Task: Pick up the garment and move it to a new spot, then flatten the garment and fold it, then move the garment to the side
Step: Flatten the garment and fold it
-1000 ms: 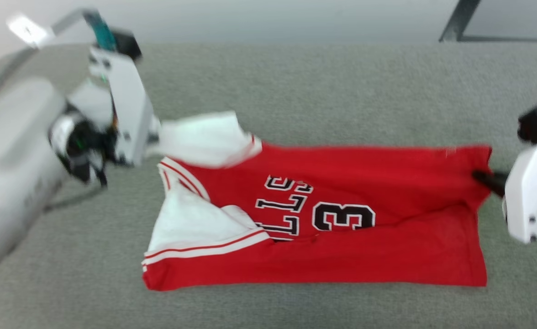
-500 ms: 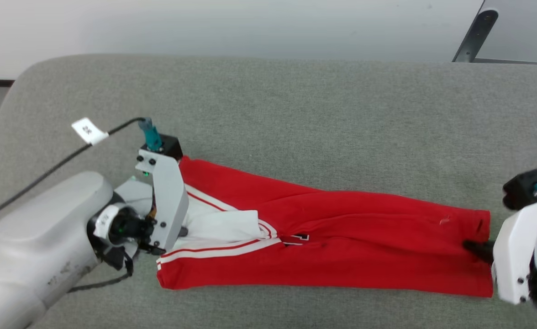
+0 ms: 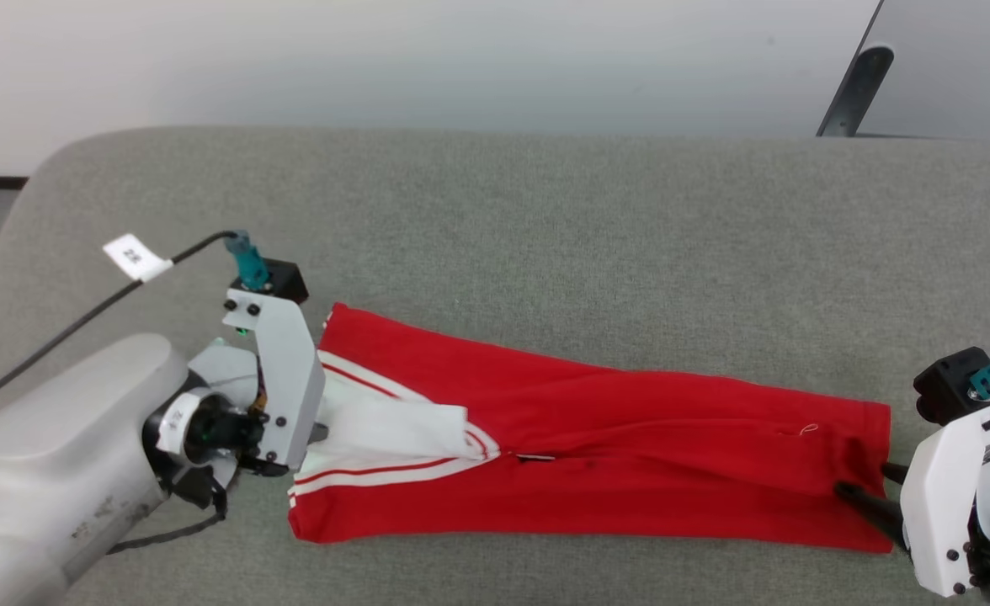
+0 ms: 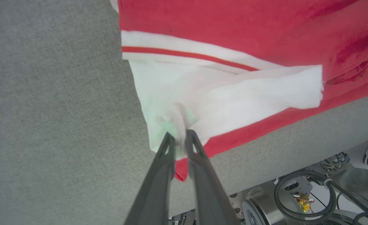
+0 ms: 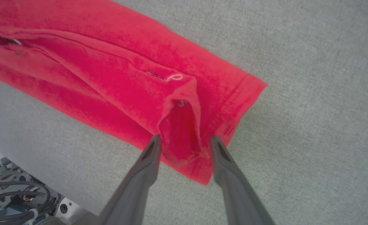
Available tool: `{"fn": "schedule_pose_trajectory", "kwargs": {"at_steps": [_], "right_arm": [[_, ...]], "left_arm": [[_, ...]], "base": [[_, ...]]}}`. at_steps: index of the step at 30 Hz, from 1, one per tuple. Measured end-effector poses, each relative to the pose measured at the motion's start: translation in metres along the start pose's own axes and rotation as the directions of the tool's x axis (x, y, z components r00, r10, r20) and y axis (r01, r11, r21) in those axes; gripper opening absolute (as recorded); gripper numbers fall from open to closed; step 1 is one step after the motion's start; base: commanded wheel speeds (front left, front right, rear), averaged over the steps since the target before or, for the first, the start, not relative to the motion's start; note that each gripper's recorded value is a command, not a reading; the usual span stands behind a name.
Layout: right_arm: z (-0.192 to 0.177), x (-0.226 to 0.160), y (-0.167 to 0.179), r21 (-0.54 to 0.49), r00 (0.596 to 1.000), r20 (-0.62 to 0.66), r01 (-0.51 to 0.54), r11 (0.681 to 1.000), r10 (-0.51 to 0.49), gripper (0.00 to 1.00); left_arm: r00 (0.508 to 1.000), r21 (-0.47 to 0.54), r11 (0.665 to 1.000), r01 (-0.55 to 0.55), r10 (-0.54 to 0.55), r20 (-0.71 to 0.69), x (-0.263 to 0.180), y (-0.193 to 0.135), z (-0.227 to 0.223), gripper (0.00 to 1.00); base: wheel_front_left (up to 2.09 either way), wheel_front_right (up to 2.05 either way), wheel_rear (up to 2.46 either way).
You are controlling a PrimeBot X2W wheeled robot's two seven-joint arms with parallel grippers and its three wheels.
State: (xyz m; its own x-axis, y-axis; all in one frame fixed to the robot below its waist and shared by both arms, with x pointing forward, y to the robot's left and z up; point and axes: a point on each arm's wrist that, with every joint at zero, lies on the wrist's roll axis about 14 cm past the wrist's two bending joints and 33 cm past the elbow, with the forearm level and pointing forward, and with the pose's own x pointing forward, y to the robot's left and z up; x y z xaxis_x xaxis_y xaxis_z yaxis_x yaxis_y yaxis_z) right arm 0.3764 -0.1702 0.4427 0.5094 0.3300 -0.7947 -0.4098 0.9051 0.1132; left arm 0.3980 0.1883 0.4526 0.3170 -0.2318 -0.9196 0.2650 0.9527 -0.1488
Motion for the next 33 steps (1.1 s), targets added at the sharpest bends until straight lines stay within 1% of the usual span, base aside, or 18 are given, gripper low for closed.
{"fn": "schedule_pose_trajectory", "kwargs": {"at_steps": [8, 11, 14, 16, 20, 25, 27, 31, 33], "right_arm": [[0.013, -0.020, 0.011, -0.041, 0.996, 0.084, -0.018, 0.999, 0.021, 1.00], [0.016, -0.029, 0.015, -0.042, 0.991, 0.130, -0.026, 0.999, 0.031, 1.00], [0.026, -0.040, 0.019, -0.043, 0.975, 0.218, -0.024, 0.999, 0.033, 1.00], [0.031, -0.048, 0.021, -0.050, 0.960, 0.280, -0.016, 0.999, 0.030, 1.00], [0.040, -0.061, 0.023, -0.049, 0.910, 0.415, 0.006, 0.999, 0.015, 1.00], [0.049, -0.076, 0.030, -0.065, 0.820, 0.573, 0.030, 0.997, 0.012, 1.00], [0.053, -0.081, 0.029, -0.057, 0.779, 0.627, 0.042, 0.997, 0.003, 1.00], [0.060, -0.091, 0.025, -0.056, 0.695, 0.719, 0.081, 0.995, -0.016, 1.00], [0.061, -0.094, 0.020, -0.027, 0.659, 0.751, 0.088, 0.996, -0.038, 1.00]], "left_arm": [[0.995, -0.013, 1.000, -0.017, 0.018, 0.094, -0.017, 0.001, 0.003, 1.00], [0.986, -0.033, 0.999, -0.034, 0.039, 0.160, -0.027, 0.006, 0.006, 1.00], [0.968, -0.029, 0.999, -0.043, 0.049, 0.246, -0.036, 0.006, 0.010, 1.00], [0.947, -0.018, 0.999, -0.047, 0.050, 0.317, -0.043, 0.005, 0.014, 1.00], [0.892, 0.004, 0.999, -0.040, 0.034, 0.451, -0.054, -0.001, 0.019, 1.00], [0.806, 0.009, 1.000, -0.030, 0.019, 0.591, -0.066, -0.004, 0.020, 1.00], [0.764, 0.025, 0.999, -0.047, 0.020, 0.645, -0.071, -0.003, 0.022, 1.00], [0.675, 0.009, 0.998, -0.065, 0.037, 0.737, -0.083, 0.003, 0.026, 1.00], [0.630, 0.013, 0.997, -0.071, 0.035, 0.776, -0.088, 0.002, 0.028, 1.00]], "base": [[0.00, 0.00, 0.00], [0.00, 0.00, 0.00], [0.00, 0.00, 0.00], [0.00, 0.00, 0.00], [0.00, 0.00, 0.00], [0.00, 0.00, 0.00], [0.00, 0.00, 0.00], [0.00, 0.00, 0.00], [0.00, 0.00, 0.00]]}}
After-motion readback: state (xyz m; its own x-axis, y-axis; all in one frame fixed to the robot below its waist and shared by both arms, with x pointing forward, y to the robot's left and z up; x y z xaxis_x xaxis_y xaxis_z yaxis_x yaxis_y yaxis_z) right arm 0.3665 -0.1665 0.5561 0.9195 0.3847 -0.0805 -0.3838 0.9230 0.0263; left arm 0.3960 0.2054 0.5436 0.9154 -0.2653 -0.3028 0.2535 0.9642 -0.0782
